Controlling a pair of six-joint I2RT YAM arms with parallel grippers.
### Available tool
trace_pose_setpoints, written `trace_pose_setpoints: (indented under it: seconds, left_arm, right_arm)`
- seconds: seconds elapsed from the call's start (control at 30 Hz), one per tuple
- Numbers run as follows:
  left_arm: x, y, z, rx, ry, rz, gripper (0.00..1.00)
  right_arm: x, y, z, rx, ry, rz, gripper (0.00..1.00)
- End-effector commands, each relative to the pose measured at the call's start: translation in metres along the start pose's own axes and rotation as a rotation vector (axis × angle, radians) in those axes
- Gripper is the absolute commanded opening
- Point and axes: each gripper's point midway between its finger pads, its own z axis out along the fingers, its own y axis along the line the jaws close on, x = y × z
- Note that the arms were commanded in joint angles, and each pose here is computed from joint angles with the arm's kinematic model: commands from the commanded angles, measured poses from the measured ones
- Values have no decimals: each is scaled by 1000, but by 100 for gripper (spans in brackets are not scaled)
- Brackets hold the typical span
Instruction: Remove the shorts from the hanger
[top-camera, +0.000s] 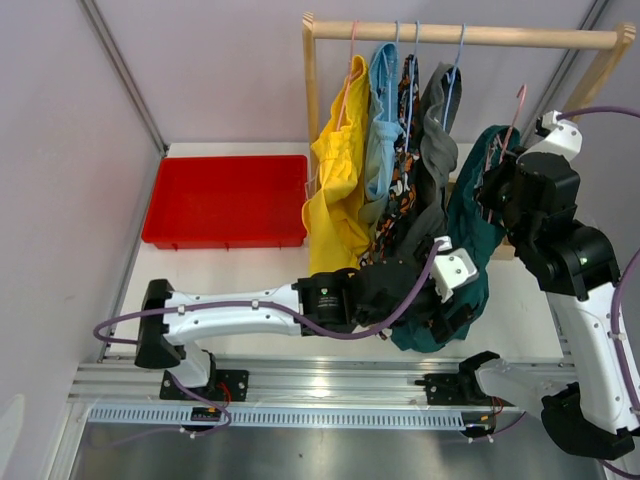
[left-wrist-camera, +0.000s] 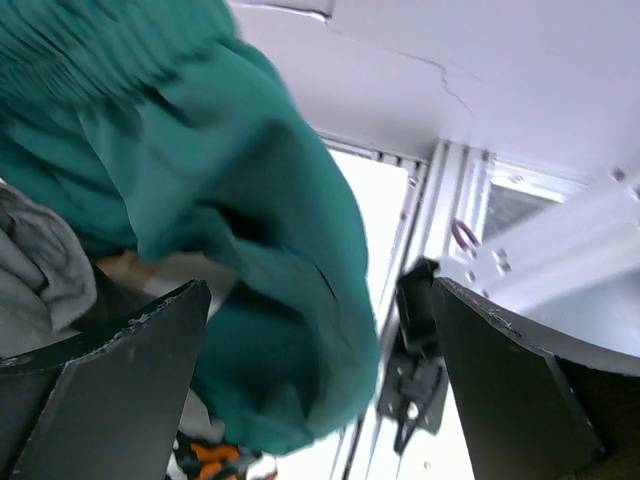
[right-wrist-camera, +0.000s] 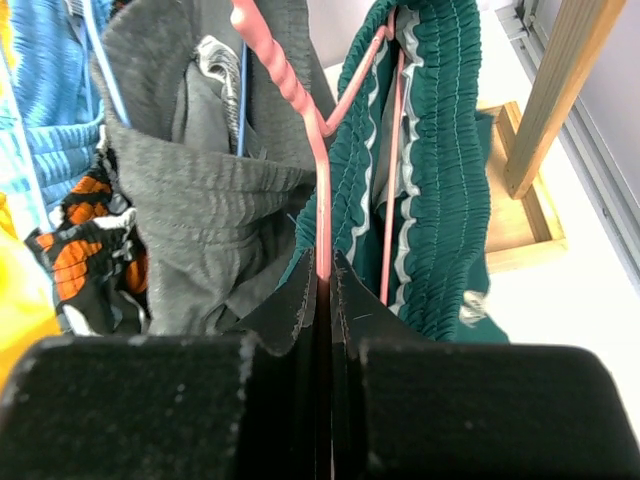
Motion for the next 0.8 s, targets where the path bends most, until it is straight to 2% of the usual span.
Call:
trace_pose_setpoints:
  seconds: [0.0,0.27,0.37,0.4,0.47,0.5,0.57,0.6,0.73,0.77]
  left_arm:
    - [-61,8,-2,-45,-172,-10,99]
    - [-49,10,26,-82,-168,-14,98]
    - [-42,8,37,-79,-155,-15,82]
    - [-44,6,39,-72,-161,-19,70]
    - [-42,4,44,-67,-156,-27,53]
    - [-40,4,45,-70,-152,-30,36]
    - [-37,4,46,-70,-148,-40,18]
    - [-40,4,43,-74,-153,-47,0]
    - [-37,6,21,-115,-148,-49,0]
    - [-39,-7,11,-108,-153,-28,0]
  right_arm:
    - [-33,-6,-25,-11,-107,75,0]
    - [-32,-13,-39,-18,-105,94,0]
    - [-29,-14,-42,-26,-95,110,0]
    - [-28,-14,-43,-30,-95,115,0]
    - [-28,-13,-45,-37,-95,127,0]
    - [-28,-13,-45,-40,-93,128,0]
    - [-28,-13,-47,-43,-95,136,0]
    - [-28,-14,-48,-43,-96,135,0]
    - [-30,-17,-48,-29,-105,129,0]
    - [-30,-18,-48,-26,-108,125,0]
